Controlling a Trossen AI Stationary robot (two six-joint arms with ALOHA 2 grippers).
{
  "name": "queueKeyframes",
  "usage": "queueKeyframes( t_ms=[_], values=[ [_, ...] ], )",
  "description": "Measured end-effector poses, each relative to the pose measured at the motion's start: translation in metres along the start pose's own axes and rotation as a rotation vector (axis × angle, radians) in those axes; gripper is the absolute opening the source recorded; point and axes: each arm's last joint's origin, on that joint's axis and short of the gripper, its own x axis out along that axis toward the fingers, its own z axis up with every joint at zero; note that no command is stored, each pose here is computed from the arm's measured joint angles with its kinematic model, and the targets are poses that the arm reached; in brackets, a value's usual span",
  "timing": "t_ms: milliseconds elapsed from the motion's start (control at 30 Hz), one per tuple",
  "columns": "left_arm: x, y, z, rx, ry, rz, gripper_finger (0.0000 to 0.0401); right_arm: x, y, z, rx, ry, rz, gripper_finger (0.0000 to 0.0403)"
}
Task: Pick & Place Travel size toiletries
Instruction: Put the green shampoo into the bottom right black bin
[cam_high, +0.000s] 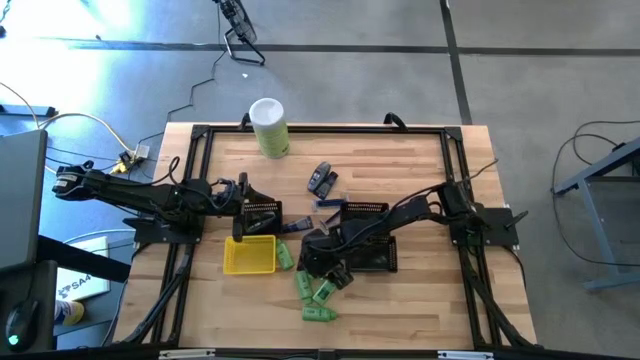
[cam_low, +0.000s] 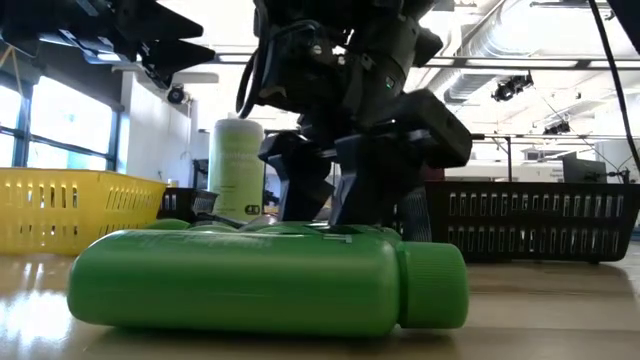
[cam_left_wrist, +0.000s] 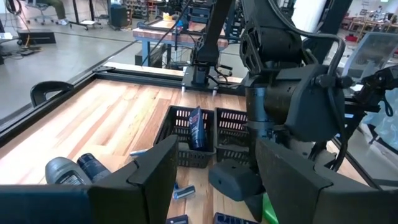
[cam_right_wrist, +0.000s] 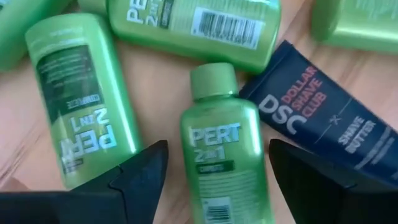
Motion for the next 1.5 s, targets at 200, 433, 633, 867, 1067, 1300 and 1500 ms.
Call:
queueKeyframes(
  t_ms=[200, 433, 633, 867, 1067, 1300, 1500],
  values=[
    [0.0000, 0.0000, 0.0000, 0.000, 0.000, 0.000, 0.0210, 0.0000, -0.0002, 0.0005, -0.001, -0.006, -0.002, 0.0245],
    [0.0000, 0.0000, 0.0000, 0.000, 0.000, 0.000, 0.0210, 0.0000, -0.0004, 0.0010, -0.002, -0.010, -0.004, 0.0196],
    [0.0000, 0.0000, 0.0000, 0.000, 0.000, 0.000, 0.0210, 0.0000, -0.0005, 0.0015, -0.002, -0.015, -0.006, 0.0171],
    [0.0000, 0.0000, 0.0000, 0.000, 0.000, 0.000, 0.0210, 0.0000, -0.0012, 0.0012, 0.005, -0.007, -0.029, 0.0183],
    [0.0000, 0.0000, 0.0000, 0.000, 0.000, 0.000, 0.0210, 0.0000, -0.0012, 0.0012, 0.005, -0.006, -0.030, 0.0174],
    [0.0000, 0.0000, 0.0000, 0.000, 0.000, 0.000, 0.0210, 0.0000, -0.0012, 0.0012, 0.023, -0.007, -0.029, 0.0171],
    [0.0000, 0.0000, 0.0000, 0.000, 0.000, 0.000, 0.0210, -0.0091, -0.0010, 0.0029, 0.036, -0.002, -0.053, 0.0171]
  ],
)
